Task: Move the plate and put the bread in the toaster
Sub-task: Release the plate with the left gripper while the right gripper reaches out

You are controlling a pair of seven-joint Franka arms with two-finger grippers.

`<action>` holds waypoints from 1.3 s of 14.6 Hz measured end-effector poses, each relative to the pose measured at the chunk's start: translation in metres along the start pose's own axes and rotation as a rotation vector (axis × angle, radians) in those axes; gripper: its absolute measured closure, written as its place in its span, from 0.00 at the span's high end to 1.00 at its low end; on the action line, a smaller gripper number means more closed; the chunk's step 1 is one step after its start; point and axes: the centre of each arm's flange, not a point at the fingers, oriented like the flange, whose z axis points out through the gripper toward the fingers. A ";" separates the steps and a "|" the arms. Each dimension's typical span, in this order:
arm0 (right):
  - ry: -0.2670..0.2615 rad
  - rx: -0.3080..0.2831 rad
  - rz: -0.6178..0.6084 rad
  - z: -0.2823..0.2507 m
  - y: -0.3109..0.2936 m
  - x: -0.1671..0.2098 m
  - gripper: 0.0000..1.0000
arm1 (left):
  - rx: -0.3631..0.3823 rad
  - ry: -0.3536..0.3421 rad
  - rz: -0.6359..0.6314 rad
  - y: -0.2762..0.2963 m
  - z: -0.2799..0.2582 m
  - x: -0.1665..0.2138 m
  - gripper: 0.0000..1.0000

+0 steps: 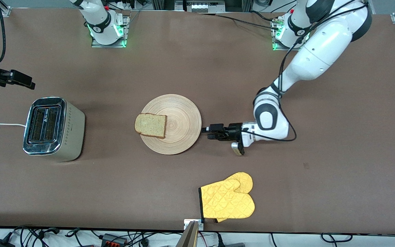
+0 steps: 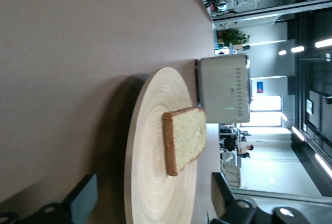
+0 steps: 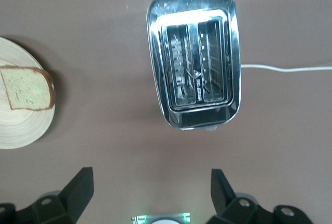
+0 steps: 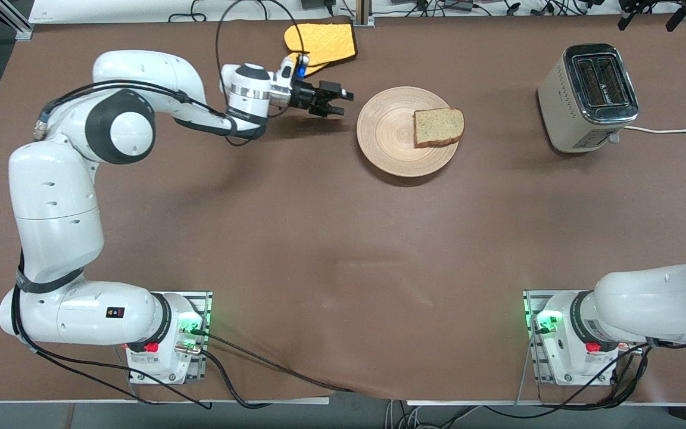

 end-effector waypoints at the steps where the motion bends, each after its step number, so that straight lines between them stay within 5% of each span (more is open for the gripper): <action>1: -0.016 0.000 0.002 0.007 0.001 0.003 1.00 | 0.003 -0.036 0.043 0.000 -0.021 0.007 1.00; 5: -0.063 0.004 0.000 0.032 0.001 0.018 1.00 | 0.037 -0.195 0.193 -0.011 -0.119 0.030 1.00; 9: -0.081 0.041 -0.033 0.057 -0.022 0.036 1.00 | 0.171 -0.417 0.294 0.015 -0.179 0.055 1.00; 11: -0.075 0.054 -0.067 0.066 -0.051 0.042 1.00 | 0.280 -0.544 0.298 0.041 -0.209 0.063 1.00; 14: -0.076 0.140 0.046 0.097 -0.090 0.053 1.00 | 0.453 -0.683 0.301 0.079 -0.249 0.070 1.00; 19: -0.027 0.265 0.165 0.156 -0.119 0.049 1.00 | 0.858 -0.739 0.258 0.160 -0.306 0.072 1.00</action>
